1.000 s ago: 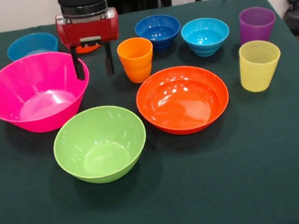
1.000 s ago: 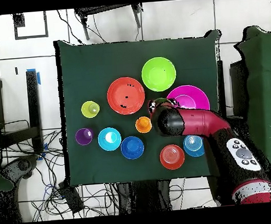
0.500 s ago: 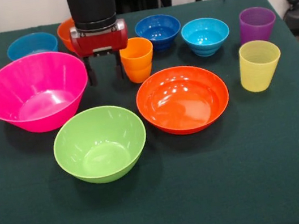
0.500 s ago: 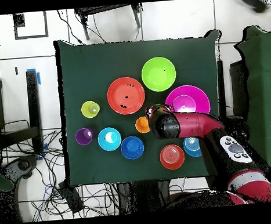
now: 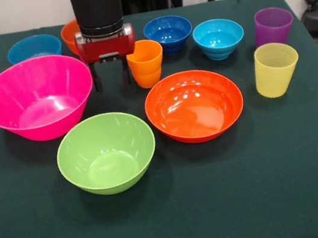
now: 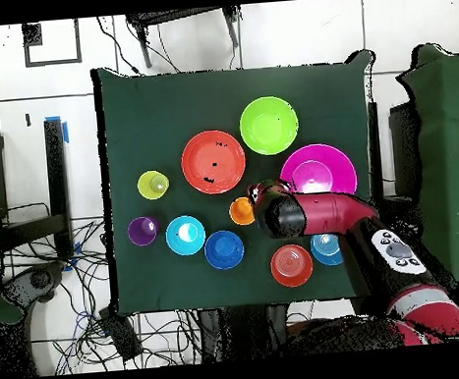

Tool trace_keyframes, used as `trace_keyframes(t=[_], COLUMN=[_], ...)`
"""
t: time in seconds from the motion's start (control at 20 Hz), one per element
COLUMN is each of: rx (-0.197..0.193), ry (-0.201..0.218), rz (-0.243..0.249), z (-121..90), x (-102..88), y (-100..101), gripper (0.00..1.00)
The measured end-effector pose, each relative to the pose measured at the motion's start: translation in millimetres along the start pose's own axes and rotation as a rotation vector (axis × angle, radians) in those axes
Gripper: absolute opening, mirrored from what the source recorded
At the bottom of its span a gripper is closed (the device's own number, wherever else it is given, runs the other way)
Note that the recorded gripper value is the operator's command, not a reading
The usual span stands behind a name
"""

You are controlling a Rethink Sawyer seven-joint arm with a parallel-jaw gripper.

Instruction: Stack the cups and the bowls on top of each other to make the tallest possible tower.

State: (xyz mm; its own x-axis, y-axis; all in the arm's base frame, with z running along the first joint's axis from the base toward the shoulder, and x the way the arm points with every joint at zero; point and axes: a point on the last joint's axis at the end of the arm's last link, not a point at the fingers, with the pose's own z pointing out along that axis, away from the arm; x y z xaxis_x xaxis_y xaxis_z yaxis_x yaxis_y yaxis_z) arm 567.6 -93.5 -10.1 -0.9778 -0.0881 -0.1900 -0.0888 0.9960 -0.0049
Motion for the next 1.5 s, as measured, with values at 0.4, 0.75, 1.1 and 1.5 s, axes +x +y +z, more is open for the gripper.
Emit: trace_keyframes(t=[0.4, 0.75, 1.1, 1.5], rx=[0.043, 0.071, 0.113, 0.185], ry=[-0.048, -0.033, 0.005, 0.024], rz=[-0.013, -0.015, -0.087, -0.247], z=[-42.1, -70.7, -82.8, -70.0], x=[-19.2, -31.8, -30.8, -13.5], y=[-11.2, -15.3, 6.5, 34.2], gripper=[1.00, 1.00, 1.00, 1.00])
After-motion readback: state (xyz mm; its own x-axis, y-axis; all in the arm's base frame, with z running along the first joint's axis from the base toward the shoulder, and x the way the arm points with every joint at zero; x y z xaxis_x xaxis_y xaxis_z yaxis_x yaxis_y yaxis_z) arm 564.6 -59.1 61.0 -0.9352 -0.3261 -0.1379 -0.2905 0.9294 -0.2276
